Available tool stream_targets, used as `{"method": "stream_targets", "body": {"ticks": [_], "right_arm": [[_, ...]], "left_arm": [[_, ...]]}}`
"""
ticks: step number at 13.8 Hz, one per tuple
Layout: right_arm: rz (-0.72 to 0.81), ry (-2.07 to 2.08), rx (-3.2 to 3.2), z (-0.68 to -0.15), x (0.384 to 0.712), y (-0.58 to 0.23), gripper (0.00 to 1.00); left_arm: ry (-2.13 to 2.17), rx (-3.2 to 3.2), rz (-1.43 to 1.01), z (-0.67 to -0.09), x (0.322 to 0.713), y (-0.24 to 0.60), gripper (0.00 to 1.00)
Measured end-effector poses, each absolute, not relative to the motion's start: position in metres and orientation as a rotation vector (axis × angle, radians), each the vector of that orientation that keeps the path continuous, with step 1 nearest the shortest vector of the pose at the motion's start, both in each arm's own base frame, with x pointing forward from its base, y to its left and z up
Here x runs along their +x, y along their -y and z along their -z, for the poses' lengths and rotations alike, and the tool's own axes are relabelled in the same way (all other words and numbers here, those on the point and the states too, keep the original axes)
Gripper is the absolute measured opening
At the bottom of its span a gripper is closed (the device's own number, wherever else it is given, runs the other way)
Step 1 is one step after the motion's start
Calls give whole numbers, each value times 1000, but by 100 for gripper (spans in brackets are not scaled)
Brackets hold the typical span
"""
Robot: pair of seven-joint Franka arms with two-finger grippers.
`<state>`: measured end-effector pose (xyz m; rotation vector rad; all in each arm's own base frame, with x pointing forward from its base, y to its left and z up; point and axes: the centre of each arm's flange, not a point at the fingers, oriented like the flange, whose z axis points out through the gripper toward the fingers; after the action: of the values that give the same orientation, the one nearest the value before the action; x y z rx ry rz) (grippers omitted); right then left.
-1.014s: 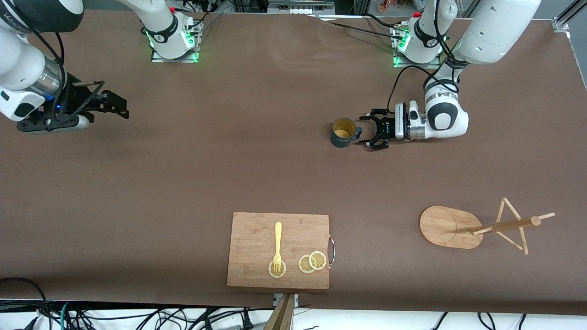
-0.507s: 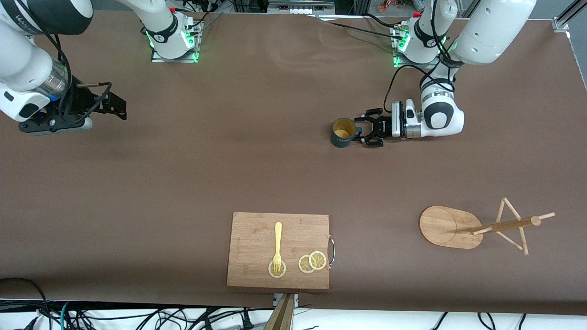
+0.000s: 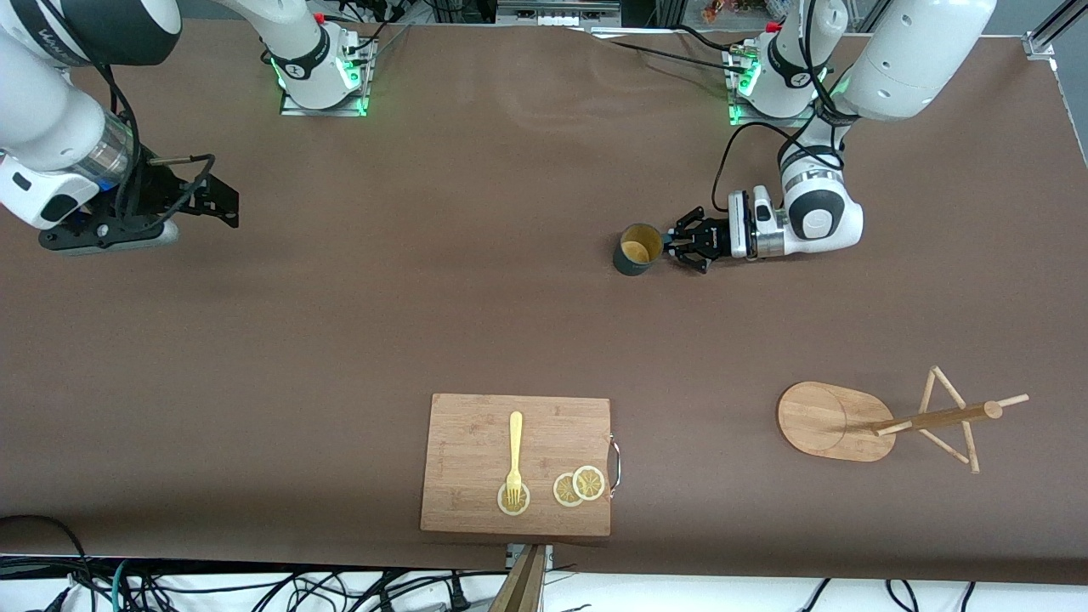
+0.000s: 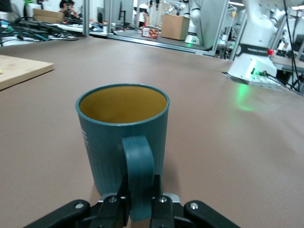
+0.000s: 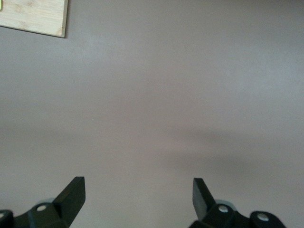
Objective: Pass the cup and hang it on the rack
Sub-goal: 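Carry the mug with the left gripper and hang its handle on a rack peg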
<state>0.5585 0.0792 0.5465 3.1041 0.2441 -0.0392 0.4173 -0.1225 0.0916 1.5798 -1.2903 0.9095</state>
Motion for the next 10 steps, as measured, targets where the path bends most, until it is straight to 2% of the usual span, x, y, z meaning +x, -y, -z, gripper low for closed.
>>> {"method": "stream_targets", "body": {"ticks": [3, 10], "right_arm": [[-20, -244, 3085, -570, 569, -81, 100], [3, -266, 3082, -579, 565, -89, 100]], "left_arm": [[1013, 1658, -836, -110, 431, 104, 20], [208, 1678, -478, -227, 476, 4, 20]]}}
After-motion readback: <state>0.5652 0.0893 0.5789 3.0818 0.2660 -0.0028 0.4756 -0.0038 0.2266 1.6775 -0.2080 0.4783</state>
